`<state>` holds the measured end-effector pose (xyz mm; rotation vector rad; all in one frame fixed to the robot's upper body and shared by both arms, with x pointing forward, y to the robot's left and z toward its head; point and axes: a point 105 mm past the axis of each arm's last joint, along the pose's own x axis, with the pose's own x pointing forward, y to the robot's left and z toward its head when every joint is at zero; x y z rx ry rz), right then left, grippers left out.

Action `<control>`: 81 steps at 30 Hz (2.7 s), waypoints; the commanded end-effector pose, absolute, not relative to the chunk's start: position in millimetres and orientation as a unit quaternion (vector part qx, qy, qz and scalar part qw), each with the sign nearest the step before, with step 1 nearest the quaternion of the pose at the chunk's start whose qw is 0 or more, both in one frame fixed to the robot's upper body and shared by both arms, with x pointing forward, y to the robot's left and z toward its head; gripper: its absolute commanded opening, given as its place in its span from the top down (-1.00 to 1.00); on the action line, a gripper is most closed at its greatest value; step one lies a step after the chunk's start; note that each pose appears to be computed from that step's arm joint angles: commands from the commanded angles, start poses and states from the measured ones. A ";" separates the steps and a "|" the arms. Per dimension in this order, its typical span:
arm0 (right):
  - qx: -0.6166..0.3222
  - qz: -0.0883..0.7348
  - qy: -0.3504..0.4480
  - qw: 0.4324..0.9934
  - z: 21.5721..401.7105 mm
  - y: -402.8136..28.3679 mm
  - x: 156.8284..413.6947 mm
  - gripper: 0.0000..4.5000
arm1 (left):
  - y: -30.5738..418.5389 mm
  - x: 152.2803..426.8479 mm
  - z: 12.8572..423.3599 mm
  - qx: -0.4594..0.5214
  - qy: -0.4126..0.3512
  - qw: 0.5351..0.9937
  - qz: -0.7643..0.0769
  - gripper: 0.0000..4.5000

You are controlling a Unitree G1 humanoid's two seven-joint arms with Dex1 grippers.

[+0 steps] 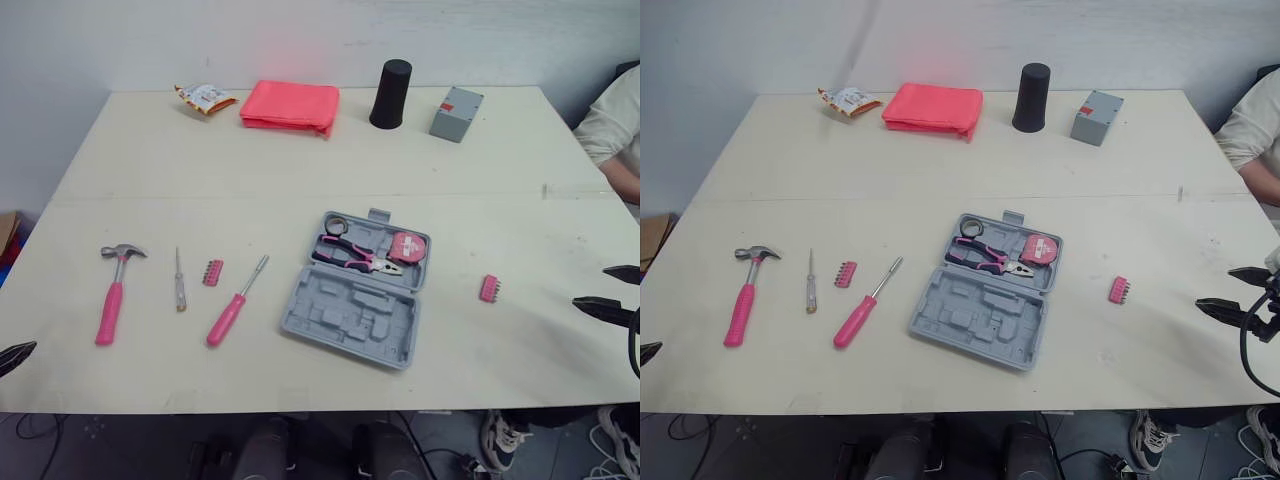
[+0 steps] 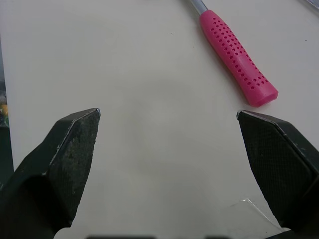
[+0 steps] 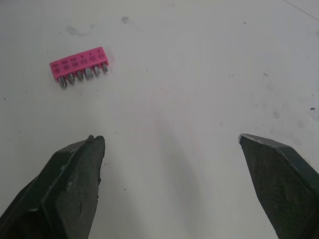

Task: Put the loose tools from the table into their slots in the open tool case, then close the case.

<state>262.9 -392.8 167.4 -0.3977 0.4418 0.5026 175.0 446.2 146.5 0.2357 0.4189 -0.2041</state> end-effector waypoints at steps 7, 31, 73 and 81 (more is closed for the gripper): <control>-0.208 0.234 0.193 0.930 177.3 -394.6 263.5 -1.00 | 444.5 174.6 157.7 0.138 0.206 0.963 -0.107 -0.98; -0.235 0.416 0.165 0.863 136.9 -216.0 271.8 0.97 | 159.3 345.6 157.4 0.201 0.113 0.868 -0.440 0.68; -0.258 0.440 0.152 0.847 115.2 -189.6 306.8 1.00 | 68.9 322.6 99.2 0.295 0.170 0.771 -0.538 0.97; -0.265 0.453 0.160 0.836 113.5 -189.3 307.8 1.00 | 72.1 315.4 92.5 0.282 0.187 0.789 -0.513 0.97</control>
